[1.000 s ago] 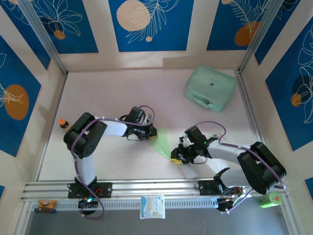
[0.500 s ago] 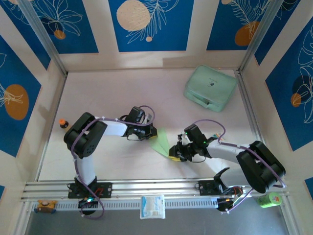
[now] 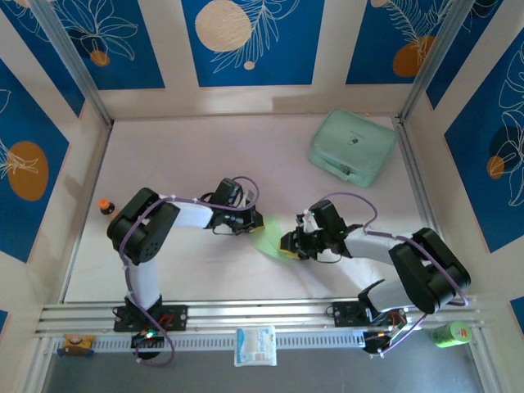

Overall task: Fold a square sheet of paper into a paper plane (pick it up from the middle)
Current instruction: Turn over the paper at the center of the table.

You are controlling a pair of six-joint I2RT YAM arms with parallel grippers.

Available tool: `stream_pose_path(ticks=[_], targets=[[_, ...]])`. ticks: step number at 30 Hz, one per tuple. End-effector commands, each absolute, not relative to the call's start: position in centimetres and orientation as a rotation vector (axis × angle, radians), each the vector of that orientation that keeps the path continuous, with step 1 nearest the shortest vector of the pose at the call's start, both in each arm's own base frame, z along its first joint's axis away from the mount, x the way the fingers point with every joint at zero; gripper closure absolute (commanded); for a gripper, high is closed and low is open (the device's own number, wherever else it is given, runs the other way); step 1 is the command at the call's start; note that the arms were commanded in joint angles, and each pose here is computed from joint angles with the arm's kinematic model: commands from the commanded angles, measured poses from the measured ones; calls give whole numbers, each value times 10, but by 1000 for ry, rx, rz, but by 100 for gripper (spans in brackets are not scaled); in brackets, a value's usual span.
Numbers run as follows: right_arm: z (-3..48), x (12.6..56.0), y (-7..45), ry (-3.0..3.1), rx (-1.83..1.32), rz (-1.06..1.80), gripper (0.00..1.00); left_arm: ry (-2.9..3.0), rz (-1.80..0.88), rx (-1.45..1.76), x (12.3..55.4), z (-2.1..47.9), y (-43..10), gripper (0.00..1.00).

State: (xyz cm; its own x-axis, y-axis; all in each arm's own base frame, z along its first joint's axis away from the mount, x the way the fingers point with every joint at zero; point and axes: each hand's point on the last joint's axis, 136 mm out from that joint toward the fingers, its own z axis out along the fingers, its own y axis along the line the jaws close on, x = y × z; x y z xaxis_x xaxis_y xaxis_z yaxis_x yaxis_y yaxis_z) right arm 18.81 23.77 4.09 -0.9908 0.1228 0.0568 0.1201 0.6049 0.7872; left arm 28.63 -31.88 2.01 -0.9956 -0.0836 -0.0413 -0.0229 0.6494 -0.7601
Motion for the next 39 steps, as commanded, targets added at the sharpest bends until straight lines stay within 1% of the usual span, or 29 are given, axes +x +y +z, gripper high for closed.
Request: stream_pose_path(ticks=[1, 6, 10, 16, 18, 22, 30, 37, 39], targets=[[47, 191, 244, 2784, 150, 1447, 71, 2878, -1186, -177, 275, -8, -302, 92], [45, 192, 243, 2788, 158, 1447, 77, 2874, -1190, -175, 276, -6, -303, 91], [44, 191, 241, 2793, 160, 1446, 83, 2843, -1236, -169, 277, 0, -306, 90], [46, 191, 240, 2787, 144, 1437, 92, 2750, -1289, -130, 285, 31, -312, 79], [50, 192, 240, 2777, 131, 1429, 93, 2718, -1291, -110, 287, 44, -312, 76], [58, 196, 234, 2769, 96, 1334, 93, 2659, -1257, -67, 290, 68, -307, 73], [90, 205, 223, 2672, -62, 1101, 94, 2554, -1084, 39, 292, 109, -283, 72], [104, 211, 220, 2652, -126, 959, 94, 2458, -947, 78, 292, 137, -260, 72], [107, 213, 218, 2660, -162, 867, 94, 2418, -894, 69, 292, 146, -249, 70]])
